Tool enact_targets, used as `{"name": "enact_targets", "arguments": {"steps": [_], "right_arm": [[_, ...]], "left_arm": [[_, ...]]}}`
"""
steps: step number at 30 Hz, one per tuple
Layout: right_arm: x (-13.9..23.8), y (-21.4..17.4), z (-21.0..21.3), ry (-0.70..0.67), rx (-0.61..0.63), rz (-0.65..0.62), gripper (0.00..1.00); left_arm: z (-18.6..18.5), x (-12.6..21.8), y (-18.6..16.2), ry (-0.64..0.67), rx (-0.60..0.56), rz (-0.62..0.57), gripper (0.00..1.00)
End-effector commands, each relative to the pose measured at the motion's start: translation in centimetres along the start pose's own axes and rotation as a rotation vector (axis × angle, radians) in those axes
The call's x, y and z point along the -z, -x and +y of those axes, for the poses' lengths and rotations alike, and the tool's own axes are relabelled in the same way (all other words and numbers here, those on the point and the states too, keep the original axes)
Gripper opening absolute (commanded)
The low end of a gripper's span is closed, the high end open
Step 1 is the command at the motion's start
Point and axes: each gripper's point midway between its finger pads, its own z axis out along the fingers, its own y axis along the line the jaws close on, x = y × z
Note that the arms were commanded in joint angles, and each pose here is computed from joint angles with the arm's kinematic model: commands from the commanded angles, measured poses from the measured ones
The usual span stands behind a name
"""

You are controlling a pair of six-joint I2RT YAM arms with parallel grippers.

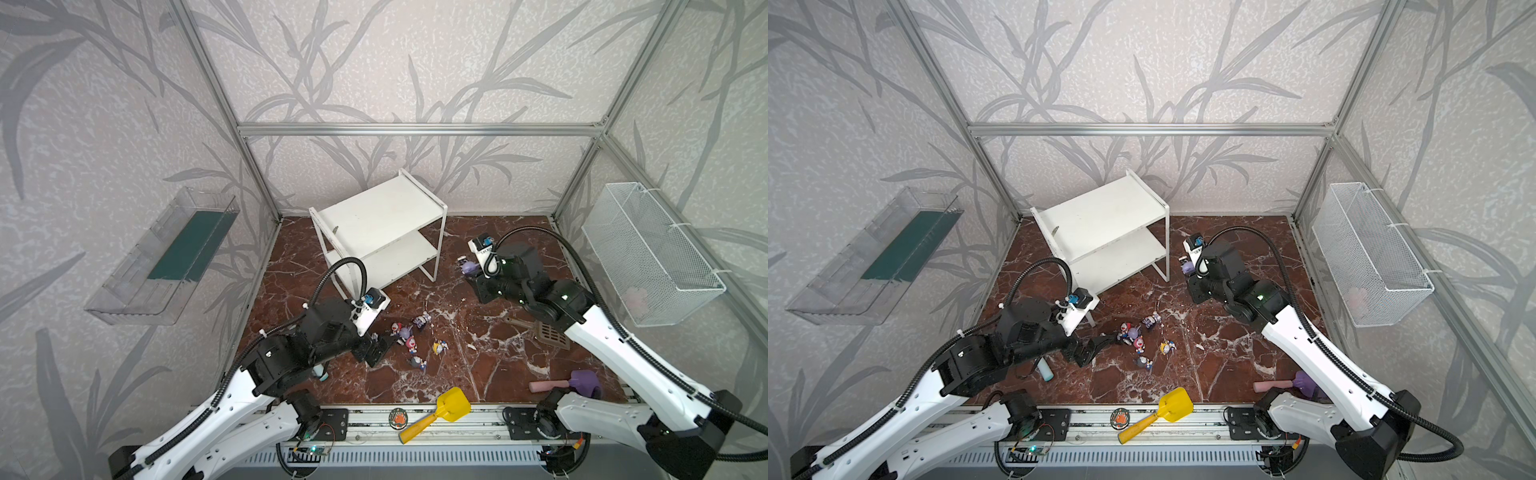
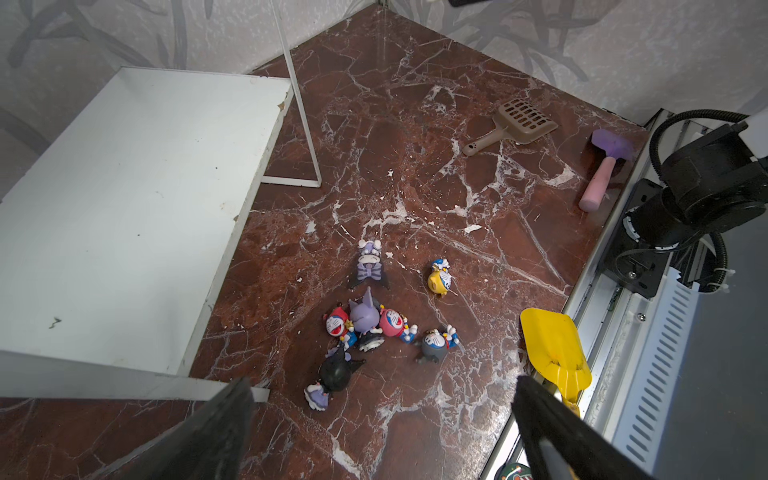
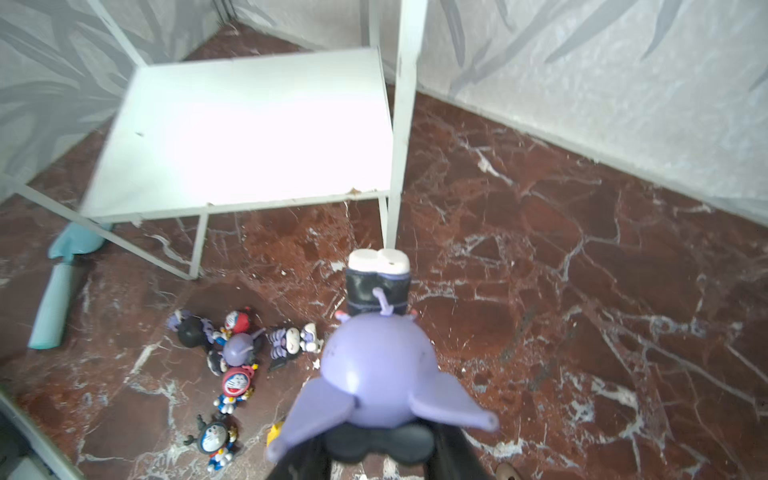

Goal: Place and organize the plastic toys onto the shelf
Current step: 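Lift the purple cat figure with the right gripper toward the shelf top, then lower the purple cat figure onto the top shelf and open the right gripper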

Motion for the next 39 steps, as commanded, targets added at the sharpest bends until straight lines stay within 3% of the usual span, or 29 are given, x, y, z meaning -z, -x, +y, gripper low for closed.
{"name": "enact_targets", "arguments": {"steps": [1,7,14,25,35,39], "right_arm": [[1.6,1.1,1.6,0.087,0.063,0.023,0.20],[2.7,5.2,3.5,0.185,0.077,-0.004,0.19],[3.0,8.5,7.9,0.311,0.125,-0.004,0.19],[-1.2,12.0,14.9,0.282,0.164,0.040,0.16],[-4.6,13.3,20.1,0.226,0.213,0.047,0.16],[-5.3,13.3,20.3,0.215,0.202,0.048,0.17]], "left_arm": [[0.3,0.2,-0.4,0.018,0.005,-0.003,0.99],[0.7,0.7,-0.6,0.045,-0.002,-0.018,0.99],[4.9,3.6,0.0,0.289,0.031,-0.102,0.99],[6.6,8.2,0.1,0.392,0.087,-0.243,0.99],[6.9,8.5,-0.1,0.415,0.095,-0.255,0.99],[6.8,8.4,-0.1,0.404,0.095,-0.264,0.99]]}}
